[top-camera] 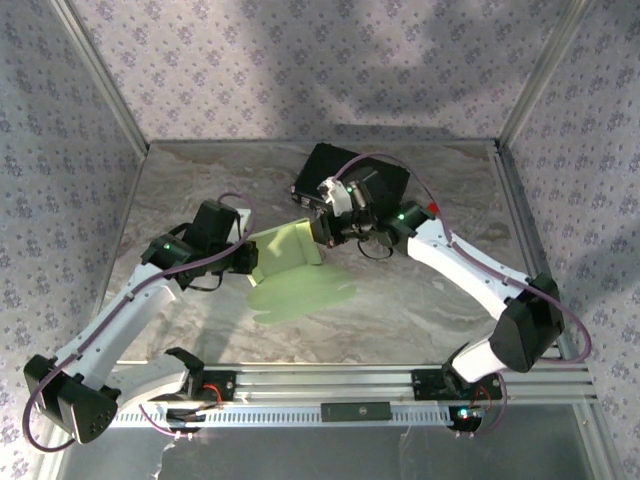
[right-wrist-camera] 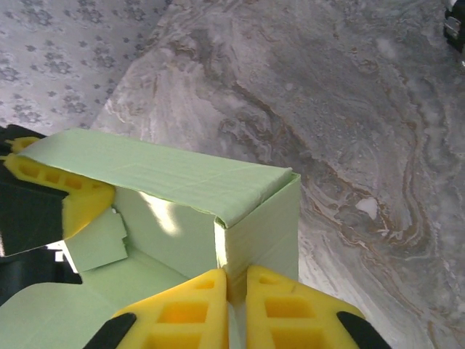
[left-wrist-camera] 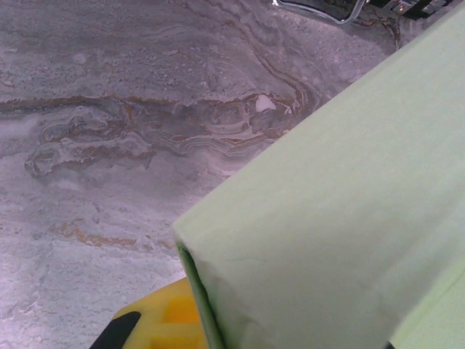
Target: Fold the paper box
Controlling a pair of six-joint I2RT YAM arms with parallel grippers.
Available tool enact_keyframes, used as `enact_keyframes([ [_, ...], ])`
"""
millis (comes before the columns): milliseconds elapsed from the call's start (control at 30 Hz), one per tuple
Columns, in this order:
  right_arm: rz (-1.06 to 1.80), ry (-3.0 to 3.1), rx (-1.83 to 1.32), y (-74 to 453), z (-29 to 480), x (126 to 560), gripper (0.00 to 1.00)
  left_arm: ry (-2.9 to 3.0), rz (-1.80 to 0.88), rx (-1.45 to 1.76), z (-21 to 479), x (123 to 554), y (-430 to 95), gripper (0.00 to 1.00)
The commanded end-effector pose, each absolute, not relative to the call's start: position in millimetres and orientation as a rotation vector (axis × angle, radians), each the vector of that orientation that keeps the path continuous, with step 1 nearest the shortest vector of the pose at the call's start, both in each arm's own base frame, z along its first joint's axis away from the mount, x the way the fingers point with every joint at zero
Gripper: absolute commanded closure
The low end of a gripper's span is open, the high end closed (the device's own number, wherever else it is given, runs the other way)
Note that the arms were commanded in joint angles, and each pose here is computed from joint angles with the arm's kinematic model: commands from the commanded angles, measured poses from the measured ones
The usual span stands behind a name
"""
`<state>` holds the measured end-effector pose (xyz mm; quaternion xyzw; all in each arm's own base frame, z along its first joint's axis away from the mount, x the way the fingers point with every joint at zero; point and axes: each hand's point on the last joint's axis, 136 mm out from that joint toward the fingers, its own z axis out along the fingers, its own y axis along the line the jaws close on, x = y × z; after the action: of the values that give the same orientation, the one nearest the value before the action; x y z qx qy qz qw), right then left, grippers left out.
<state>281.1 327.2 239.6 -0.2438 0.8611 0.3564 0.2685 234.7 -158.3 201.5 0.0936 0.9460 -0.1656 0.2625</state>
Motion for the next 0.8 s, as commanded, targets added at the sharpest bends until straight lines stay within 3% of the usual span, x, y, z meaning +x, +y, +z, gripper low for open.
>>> enact_keyframes([
  [0,0.849,2.342,-0.675,332.8,229.1,284.0,0.92,2.374,-0.705,0.390,252.8,235.1,-197.8,1.00],
  [100,0.769,2.349,-0.661,333.5,227.3,285.9,1.00,2.375,-0.705,0.390,252.1,235.1,-197.9,1.00],
  [767,0.276,2.356,-0.553,337.5,218.6,280.5,1.00,2.368,-0.699,0.379,253.2,235.0,-196.2,1.00],
])
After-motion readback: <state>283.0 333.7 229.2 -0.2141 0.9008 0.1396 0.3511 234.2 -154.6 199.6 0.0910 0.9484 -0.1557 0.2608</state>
